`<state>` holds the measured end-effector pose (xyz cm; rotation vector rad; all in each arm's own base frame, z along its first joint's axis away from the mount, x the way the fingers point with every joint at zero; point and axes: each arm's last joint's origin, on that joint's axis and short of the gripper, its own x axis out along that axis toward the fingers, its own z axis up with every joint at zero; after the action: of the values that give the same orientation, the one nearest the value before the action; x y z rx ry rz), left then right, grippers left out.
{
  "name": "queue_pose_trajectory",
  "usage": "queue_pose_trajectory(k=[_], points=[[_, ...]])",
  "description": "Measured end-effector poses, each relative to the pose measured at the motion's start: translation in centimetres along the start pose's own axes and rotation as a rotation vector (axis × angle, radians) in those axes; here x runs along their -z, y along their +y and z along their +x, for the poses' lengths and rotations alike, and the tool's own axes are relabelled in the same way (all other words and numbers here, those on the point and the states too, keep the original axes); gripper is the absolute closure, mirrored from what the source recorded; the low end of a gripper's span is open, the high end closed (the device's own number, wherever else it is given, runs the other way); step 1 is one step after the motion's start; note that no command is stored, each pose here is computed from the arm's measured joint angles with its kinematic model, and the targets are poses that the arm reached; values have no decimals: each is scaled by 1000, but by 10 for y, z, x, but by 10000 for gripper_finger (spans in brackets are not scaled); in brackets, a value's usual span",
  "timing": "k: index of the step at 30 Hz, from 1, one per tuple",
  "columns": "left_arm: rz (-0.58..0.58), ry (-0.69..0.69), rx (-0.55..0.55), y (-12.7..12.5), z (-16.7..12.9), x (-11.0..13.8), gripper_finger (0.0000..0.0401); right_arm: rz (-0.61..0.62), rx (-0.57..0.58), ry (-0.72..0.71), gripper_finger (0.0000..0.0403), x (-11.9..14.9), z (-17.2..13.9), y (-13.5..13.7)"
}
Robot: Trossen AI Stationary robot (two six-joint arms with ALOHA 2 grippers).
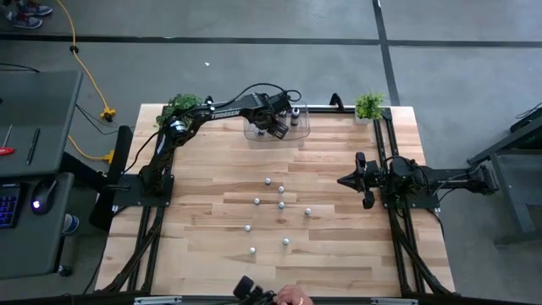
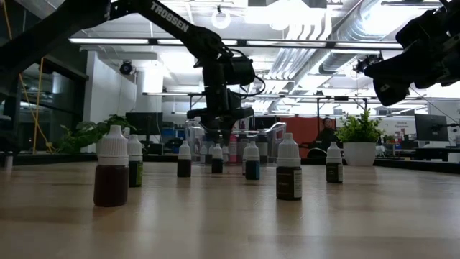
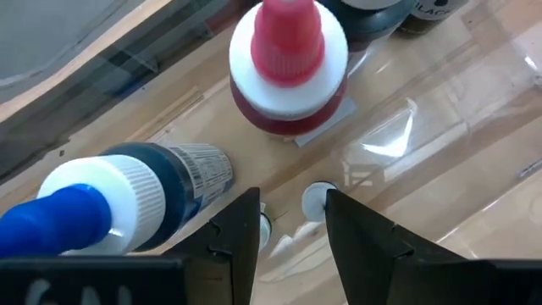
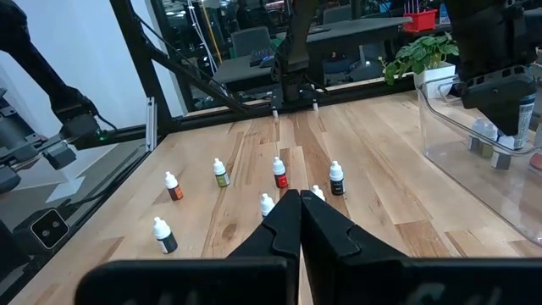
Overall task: Pick & Place food coloring
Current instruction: Put the small green food coloring bottle into the transparent bin
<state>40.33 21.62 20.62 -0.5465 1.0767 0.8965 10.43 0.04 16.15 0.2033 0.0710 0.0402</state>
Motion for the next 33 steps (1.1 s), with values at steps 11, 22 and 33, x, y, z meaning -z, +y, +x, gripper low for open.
queue_pose_trajectory(k=[11,22,33], points=[[14,-20,38,-11,-3,2,270,0,0,0,402,0,0,0],[56,-156,71,-13,-46,-5,270,0,0,0,402,0,0,0],[195,-255,76,-2,-150,18,270,0,0,0,402,0,0,0]])
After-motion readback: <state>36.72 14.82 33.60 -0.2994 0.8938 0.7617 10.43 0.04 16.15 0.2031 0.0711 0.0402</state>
